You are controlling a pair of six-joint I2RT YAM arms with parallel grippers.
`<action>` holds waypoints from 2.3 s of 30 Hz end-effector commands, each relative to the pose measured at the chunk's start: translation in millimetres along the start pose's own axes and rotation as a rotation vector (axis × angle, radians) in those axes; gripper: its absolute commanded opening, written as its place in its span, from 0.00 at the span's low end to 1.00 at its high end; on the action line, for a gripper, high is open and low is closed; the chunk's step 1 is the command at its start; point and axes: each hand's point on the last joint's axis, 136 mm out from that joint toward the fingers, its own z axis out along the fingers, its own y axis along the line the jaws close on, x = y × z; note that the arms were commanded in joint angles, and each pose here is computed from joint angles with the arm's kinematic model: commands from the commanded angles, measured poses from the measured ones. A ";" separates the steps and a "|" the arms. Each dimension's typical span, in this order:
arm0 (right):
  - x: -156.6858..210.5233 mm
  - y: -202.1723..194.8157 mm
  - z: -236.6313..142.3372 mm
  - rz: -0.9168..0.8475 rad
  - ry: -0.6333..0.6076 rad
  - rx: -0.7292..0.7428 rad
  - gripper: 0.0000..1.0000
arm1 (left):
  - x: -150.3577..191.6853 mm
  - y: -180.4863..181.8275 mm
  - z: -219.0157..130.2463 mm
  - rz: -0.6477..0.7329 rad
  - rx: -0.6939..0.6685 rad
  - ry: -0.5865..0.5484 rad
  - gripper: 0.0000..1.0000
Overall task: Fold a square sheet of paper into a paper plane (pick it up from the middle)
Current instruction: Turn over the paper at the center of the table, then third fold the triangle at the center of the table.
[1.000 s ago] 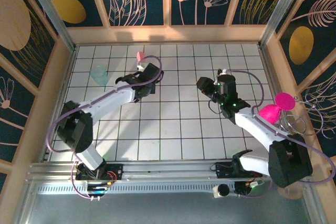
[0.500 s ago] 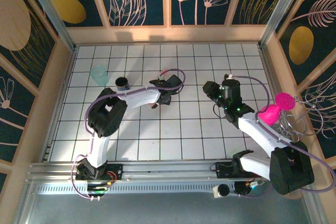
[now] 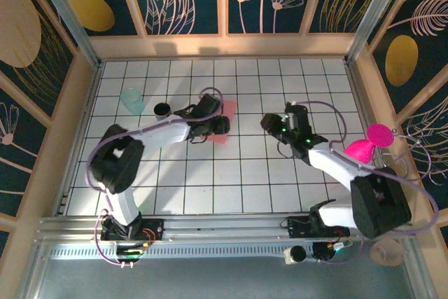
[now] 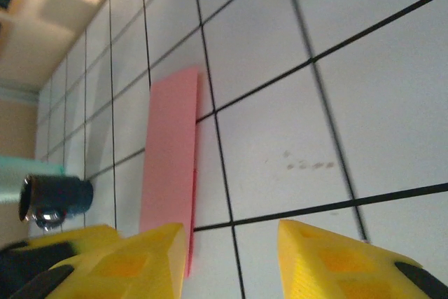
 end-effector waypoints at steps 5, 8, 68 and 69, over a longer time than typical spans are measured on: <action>41.6 73.0 57.8 -0.101 0.158 -0.112 0.36 | -3.0 32.4 -35.7 -0.203 0.111 -0.098 0.64; 59.9 86.3 83.5 -0.108 0.232 -0.118 0.35 | 5.8 50.7 -41.3 -0.267 0.113 -0.112 0.66; 140.6 -1.1 101.5 -0.058 0.461 0.109 0.30 | 96.0 31.6 -11.0 -0.331 0.266 0.197 0.38; 141.3 -2.6 101.2 -0.057 0.462 0.112 0.30 | 97.2 32.1 -9.7 -0.330 0.262 0.202 0.37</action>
